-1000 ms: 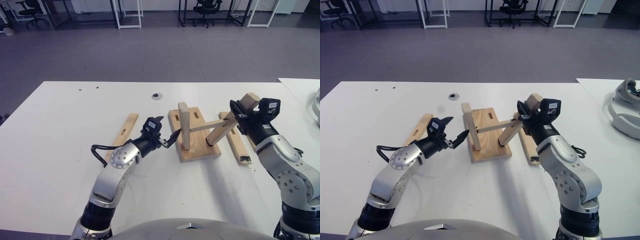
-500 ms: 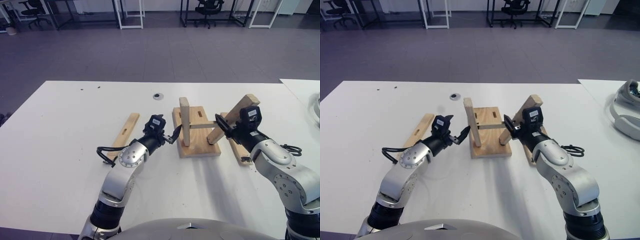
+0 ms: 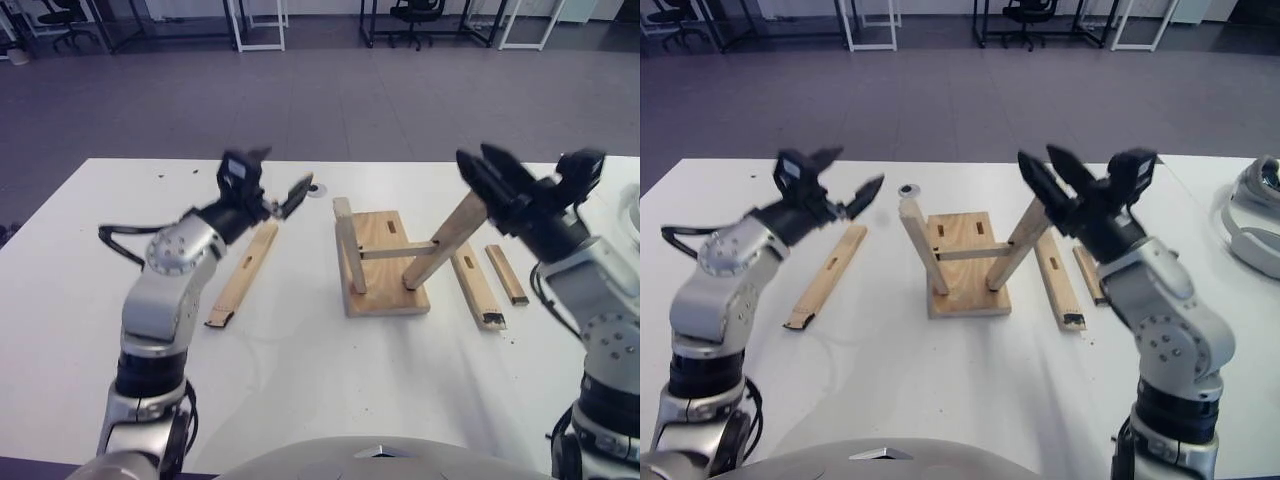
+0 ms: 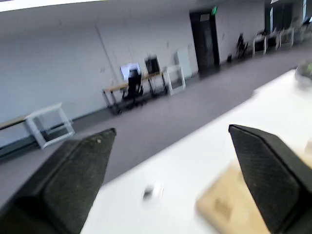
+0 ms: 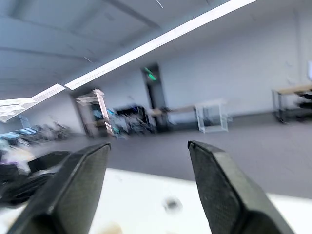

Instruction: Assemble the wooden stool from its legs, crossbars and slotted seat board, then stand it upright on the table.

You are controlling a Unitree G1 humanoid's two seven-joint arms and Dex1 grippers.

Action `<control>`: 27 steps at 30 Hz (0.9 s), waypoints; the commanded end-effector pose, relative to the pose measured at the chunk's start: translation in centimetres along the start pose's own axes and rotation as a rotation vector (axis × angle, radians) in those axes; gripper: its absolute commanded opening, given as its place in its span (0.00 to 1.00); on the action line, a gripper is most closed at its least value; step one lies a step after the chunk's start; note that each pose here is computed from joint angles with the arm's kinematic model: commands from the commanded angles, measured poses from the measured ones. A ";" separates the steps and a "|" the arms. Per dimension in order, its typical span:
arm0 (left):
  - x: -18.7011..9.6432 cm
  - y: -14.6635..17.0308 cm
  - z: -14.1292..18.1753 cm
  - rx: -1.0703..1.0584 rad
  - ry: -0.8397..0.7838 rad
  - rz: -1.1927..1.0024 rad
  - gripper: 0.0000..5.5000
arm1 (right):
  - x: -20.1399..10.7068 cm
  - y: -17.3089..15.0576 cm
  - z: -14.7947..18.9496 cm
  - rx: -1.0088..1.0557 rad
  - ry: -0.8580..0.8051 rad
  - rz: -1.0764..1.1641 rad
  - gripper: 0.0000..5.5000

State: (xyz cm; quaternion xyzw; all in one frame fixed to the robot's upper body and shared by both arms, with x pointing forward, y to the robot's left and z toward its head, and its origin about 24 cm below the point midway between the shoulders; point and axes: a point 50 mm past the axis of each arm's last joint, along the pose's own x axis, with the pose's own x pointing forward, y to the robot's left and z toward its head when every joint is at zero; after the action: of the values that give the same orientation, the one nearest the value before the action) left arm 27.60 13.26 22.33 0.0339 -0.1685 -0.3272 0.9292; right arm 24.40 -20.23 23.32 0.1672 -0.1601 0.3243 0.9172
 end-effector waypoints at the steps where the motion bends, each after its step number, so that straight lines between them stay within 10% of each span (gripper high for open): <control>1: 2.0 -3.0 2.8 -0.154 -0.157 -0.154 0.78 | 2.5 -0.9 3.0 0.013 -0.036 0.031 0.54; 9: -0.8 -4.6 -11.3 -0.245 0.342 -0.146 0.78 | -2.8 -2.2 -10.6 0.135 0.568 -0.161 0.54; 18: -0.2 -0.7 0.4 -0.410 -0.201 -0.147 0.78 | 2.1 -4.1 0.0 0.261 -0.047 -0.124 0.54; 27: -4.9 4.1 -4.1 -0.264 0.135 -0.002 0.78 | -0.1 -5.3 -15.7 0.184 0.564 0.041 0.54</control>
State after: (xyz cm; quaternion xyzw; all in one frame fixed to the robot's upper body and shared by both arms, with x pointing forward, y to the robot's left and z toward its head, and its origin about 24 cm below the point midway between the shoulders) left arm 28.28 19.13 20.13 -0.1175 -0.1272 -0.3376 0.9252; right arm 31.67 -18.95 9.35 0.1568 0.1130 0.3220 0.9268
